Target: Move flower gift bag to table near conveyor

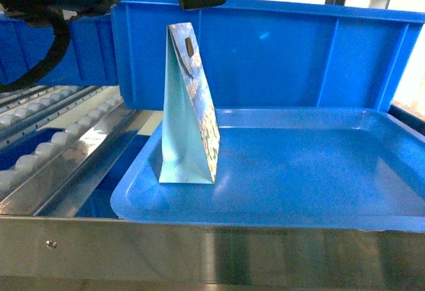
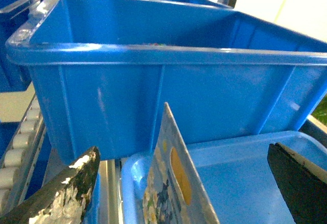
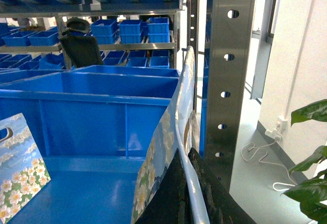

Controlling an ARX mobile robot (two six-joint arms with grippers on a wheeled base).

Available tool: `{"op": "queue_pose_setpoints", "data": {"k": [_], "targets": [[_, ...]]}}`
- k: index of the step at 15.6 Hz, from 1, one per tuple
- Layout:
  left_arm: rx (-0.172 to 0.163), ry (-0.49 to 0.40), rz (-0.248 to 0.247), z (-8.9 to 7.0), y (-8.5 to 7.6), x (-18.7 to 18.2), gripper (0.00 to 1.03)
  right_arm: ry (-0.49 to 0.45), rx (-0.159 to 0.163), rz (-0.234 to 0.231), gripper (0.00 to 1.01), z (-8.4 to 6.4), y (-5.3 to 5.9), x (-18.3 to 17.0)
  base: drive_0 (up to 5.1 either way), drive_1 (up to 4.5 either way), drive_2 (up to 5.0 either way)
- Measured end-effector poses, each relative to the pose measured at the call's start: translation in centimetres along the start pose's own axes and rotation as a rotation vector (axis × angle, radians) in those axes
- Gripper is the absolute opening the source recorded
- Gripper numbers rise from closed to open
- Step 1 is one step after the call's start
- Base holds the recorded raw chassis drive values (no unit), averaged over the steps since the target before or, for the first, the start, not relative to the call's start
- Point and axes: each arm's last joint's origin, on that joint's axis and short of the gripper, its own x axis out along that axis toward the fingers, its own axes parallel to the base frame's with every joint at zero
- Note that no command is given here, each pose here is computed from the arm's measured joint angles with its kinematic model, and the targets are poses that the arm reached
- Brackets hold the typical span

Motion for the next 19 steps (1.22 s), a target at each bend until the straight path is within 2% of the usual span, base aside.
{"op": "queue_pose_setpoints", "data": {"k": [2,4,7,10,12,15,17,19], "targets": [[0.003,0.063,0.028,-0.8,-0.3,1.1,0.98,0.000,0.000,0.000,0.02,0.0,0.0,0.0,0.0,0.00,0.0],[-0.014,0.150,0.002,-1.8,-0.7,2.2,0.98,0.000,0.000,0.000,0.02,0.0,0.0,0.0,0.0,0.00,0.0],[0.002,0.219,-0.020,-3.0,-1.8,3.0,0.98,0.000,0.000,0.000,0.02,0.0,0.0,0.0,0.0,0.00,0.0],[0.018,0.198,0.004,-3.2,-1.9,3.3,0.98,0.000,0.000,0.000,0.02,0.0,0.0,0.0,0.0,0.00,0.0],[0.058,0.174,0.032,-3.2,-2.0,3.5,0.98,0.000,0.000,0.000,0.02,0.0,0.0,0.0,0.0,0.00,0.0],[0.092,0.196,0.042,-3.7,-2.1,3.7,0.98,0.000,0.000,0.000,0.02,0.0,0.0,0.0,0.0,0.00,0.0],[0.098,0.202,0.044,-3.8,-2.0,3.7,0.98,0.000,0.000,0.000,0.02,0.0,0.0,0.0,0.0,0.00,0.0],[0.106,0.209,0.060,-3.9,-2.1,3.7,0.79,0.000,0.000,0.000,0.02,0.0,0.0,0.0,0.0,0.00,0.0]]}}
